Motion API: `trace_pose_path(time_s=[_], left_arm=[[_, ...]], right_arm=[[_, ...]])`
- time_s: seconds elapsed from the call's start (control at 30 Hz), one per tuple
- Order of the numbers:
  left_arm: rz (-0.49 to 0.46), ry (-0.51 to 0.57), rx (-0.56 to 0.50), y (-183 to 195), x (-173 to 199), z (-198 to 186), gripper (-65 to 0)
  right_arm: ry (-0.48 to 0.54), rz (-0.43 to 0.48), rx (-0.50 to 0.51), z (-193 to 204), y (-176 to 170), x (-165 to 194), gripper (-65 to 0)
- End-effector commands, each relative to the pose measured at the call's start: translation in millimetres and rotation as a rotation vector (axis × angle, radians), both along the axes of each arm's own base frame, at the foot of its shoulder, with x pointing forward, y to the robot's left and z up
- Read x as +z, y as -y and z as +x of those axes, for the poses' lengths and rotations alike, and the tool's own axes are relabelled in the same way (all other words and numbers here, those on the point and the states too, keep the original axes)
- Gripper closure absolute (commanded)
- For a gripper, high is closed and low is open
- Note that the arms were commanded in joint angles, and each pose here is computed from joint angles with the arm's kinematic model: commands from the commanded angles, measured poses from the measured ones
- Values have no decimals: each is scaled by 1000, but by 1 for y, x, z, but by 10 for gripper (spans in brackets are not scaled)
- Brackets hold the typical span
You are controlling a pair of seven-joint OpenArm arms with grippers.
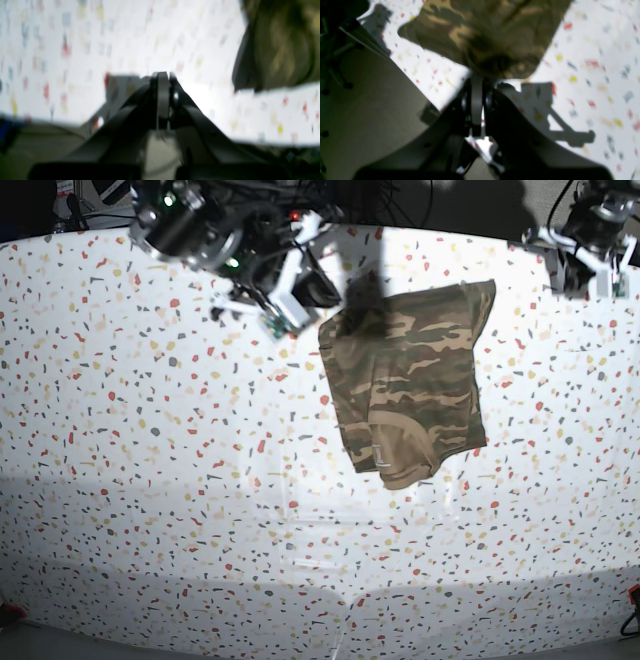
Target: Fold the T-shirt properly
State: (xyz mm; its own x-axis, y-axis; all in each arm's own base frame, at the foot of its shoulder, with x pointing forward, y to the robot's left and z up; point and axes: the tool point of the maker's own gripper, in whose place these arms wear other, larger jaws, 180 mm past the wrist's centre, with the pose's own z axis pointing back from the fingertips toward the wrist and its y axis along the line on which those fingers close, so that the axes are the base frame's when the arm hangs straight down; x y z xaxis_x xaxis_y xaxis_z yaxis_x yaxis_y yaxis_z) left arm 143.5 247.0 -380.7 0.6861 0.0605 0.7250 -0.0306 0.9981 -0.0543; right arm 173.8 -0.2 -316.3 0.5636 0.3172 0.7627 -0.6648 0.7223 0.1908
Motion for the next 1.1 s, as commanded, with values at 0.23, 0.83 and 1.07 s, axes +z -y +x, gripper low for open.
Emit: trace_pose_path(time_s=[0.23,0.83,1.07], left_arm=[[51,-155,59,-32,-3,-63,0],[-171,-436,50,-5,-95,-172,0],[-237,-525,187,-6,-156,-207,0]], right_arm=[[-152,-159,-142,-50,65,-12,0],[-814,-223,-277,-241,114,-121,0],[-995,-280,-298,-287,134,-190,0]])
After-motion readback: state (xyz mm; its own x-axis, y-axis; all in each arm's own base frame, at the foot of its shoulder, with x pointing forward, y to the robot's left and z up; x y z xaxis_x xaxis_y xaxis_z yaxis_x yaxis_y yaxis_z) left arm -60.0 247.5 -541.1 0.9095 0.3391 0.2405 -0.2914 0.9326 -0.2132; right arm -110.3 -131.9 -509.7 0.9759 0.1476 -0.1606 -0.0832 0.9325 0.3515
